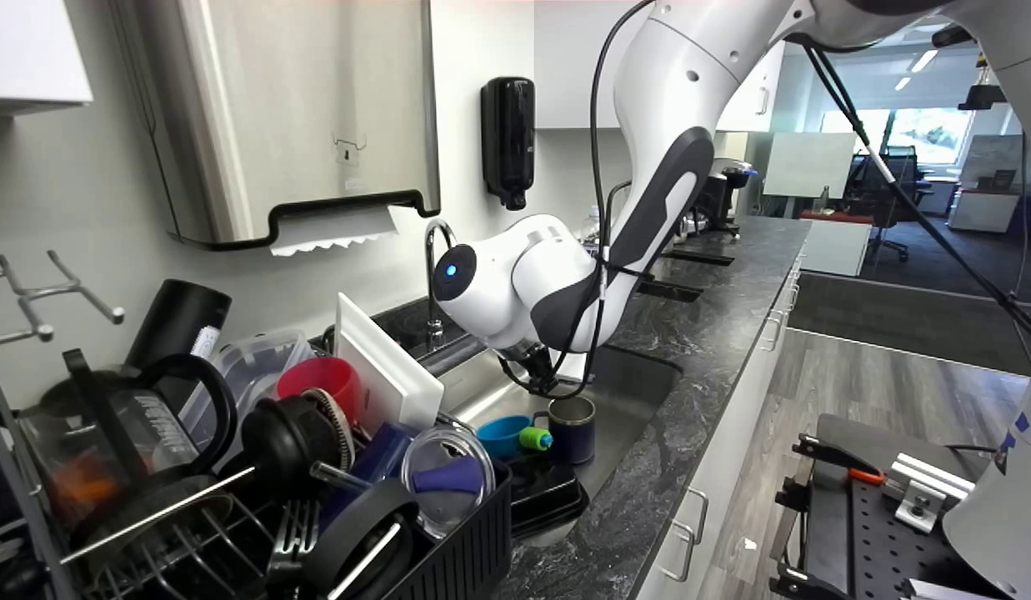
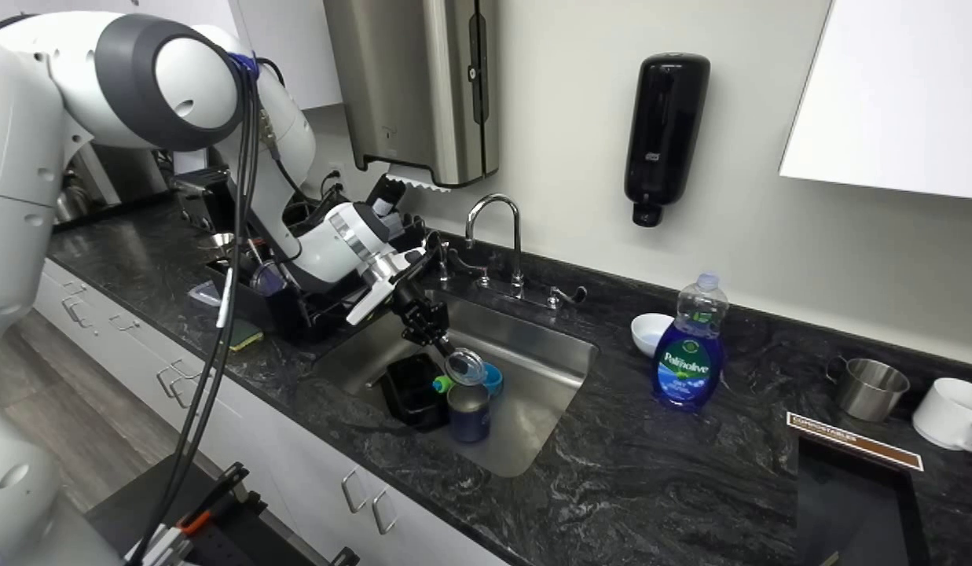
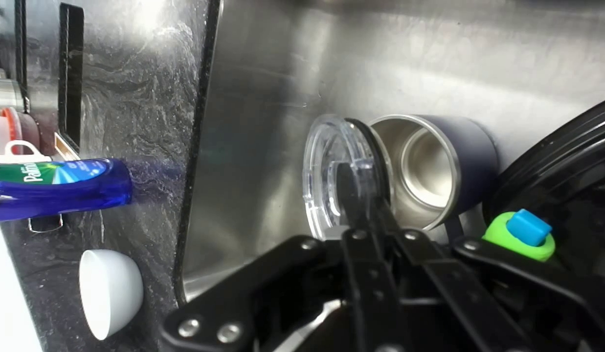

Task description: Place the silver lid on the right on top of the dark blue thermos in the sink

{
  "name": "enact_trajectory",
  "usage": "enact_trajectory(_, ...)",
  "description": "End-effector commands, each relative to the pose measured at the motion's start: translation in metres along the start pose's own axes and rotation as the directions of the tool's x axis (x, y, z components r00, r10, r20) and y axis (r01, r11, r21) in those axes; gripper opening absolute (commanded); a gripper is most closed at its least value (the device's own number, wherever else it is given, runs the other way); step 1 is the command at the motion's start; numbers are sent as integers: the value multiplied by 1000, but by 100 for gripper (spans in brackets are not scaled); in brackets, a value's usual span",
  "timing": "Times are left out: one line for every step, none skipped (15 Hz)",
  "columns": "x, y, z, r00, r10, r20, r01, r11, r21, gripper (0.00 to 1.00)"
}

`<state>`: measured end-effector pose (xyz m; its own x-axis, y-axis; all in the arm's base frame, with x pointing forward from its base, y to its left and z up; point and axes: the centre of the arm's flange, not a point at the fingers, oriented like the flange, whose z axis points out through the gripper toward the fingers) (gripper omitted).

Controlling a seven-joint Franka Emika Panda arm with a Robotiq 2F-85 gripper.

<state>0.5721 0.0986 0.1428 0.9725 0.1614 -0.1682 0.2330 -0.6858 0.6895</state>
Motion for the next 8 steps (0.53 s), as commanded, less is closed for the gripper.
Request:
enact_trajectory(0, 0, 0, 1000, 0, 0, 0, 1000, 0, 7)
enact_trajectory(0, 0, 0, 1000, 0, 0, 0, 1000, 0, 7)
enact_trajectory(0, 0, 0, 1000, 0, 0, 0, 1000, 0, 2)
enact_trajectory(-1, 0, 0, 1000, -3, -1, 3, 1000, -3, 2)
enact_trajectory(-1, 0, 0, 1000, -6, -2, 6, 1000, -2, 2)
enact_trajectory(-1, 0, 0, 1000, -4, -3, 4, 1000, -4, 2)
enact_trajectory(0, 0, -1, 1000, -6, -4, 6, 1000, -5, 2)
enact_trajectory(0, 0, -2, 1000, -7, -4, 7, 1000, -8, 2)
